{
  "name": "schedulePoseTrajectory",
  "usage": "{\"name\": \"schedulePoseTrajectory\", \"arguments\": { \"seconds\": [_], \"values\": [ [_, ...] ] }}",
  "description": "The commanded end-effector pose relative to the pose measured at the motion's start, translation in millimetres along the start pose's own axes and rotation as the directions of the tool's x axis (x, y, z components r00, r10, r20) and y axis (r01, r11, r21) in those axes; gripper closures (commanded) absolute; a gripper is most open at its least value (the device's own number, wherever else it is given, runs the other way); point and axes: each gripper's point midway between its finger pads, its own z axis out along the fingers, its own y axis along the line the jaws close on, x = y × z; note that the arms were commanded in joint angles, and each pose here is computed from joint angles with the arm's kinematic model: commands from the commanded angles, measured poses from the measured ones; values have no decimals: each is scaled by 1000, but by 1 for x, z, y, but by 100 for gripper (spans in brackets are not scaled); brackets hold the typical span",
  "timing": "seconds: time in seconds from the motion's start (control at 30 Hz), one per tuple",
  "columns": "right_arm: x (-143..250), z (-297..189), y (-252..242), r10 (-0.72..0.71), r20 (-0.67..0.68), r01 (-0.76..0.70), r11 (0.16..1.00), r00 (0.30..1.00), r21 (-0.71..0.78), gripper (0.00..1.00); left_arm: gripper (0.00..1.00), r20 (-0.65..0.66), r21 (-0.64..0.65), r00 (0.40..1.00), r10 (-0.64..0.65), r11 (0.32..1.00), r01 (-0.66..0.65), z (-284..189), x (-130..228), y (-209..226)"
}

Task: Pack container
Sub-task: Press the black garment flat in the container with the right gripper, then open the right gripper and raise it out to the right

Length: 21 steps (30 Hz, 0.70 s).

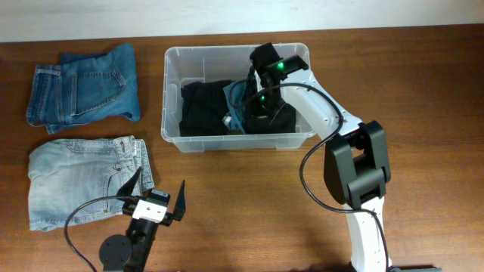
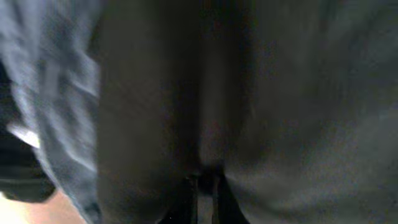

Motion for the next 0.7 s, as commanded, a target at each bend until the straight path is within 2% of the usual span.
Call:
{"name": "schedulePoseTrajectory", "arguments": {
  "seconds": [0.0,0.07,0.17,0.37,0.67],
  "values": [
    [-46,-40,19,-22,184,27,999,983,-22,96,1,-4,-4,1000,10,1000,-10,0,2,1],
    [-72,-60,27,-29,291,40,999,956,-32,96,1,-4,-4,1000,10,1000,-10,0,2,1],
    [-90,-63,31,-32,360,49,998,933,-40,93,1,-4,-4,1000,10,1000,-10,0,2,1],
    [-101,-23,10,-31,363,12,998,931,57,91,1,-4,-4,1000,10,1000,-10,0,2,1],
    [-102,35,-2,-24,320,3,998,947,67,92,1,-4,-4,1000,10,1000,-10,0,2,1]
  ]
}}
